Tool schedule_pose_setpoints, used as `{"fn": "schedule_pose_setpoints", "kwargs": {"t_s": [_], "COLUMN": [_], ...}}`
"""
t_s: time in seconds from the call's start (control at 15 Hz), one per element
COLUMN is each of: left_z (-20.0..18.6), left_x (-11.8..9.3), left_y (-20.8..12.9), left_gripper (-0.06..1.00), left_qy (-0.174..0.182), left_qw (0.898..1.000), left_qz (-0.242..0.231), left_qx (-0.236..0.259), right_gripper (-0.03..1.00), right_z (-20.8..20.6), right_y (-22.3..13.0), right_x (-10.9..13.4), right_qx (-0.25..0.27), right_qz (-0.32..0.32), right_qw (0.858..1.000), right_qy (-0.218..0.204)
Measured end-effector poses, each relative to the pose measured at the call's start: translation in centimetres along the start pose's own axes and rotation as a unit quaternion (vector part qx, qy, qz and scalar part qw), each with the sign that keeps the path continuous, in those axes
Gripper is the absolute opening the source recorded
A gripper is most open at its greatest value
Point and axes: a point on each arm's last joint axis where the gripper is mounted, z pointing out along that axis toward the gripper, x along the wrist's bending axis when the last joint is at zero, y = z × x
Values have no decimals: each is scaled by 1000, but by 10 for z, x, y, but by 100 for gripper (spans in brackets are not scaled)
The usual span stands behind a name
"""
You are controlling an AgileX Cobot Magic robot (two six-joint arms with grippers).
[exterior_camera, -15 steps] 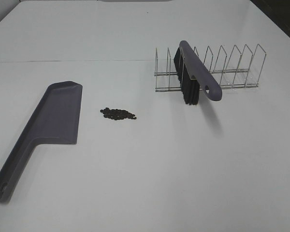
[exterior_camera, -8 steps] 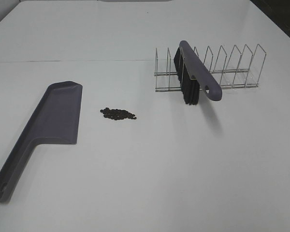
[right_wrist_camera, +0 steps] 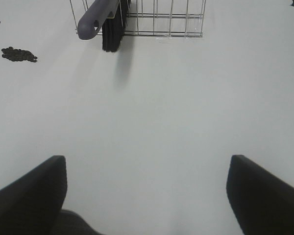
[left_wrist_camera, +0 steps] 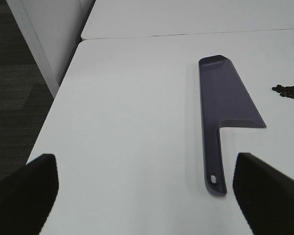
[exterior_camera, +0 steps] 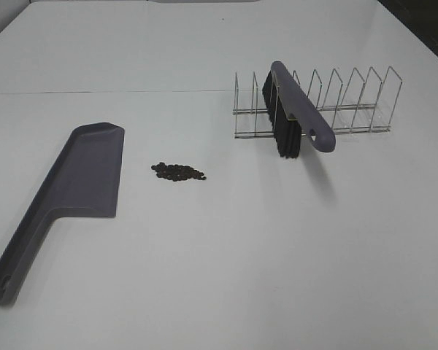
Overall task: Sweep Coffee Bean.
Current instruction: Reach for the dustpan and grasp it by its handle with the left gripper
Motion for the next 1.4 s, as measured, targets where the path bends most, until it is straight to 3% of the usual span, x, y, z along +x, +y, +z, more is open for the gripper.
{"fn": "schedule_pose_setpoints", "kwargs": {"t_s": [1.4], "left_z": [0], "left_x": [0], "left_y": [0], "left_gripper": [89], "left_qy": [0], "left_qw": [1000], "left_qz": [0], "left_qx": [0], "right_gripper": [75], "right_z": [0], "right_y": [0], "right_x": [0], "right_qx": [0], "right_qz": [0], "right_qw": [1000], "right_qy": [0]}}
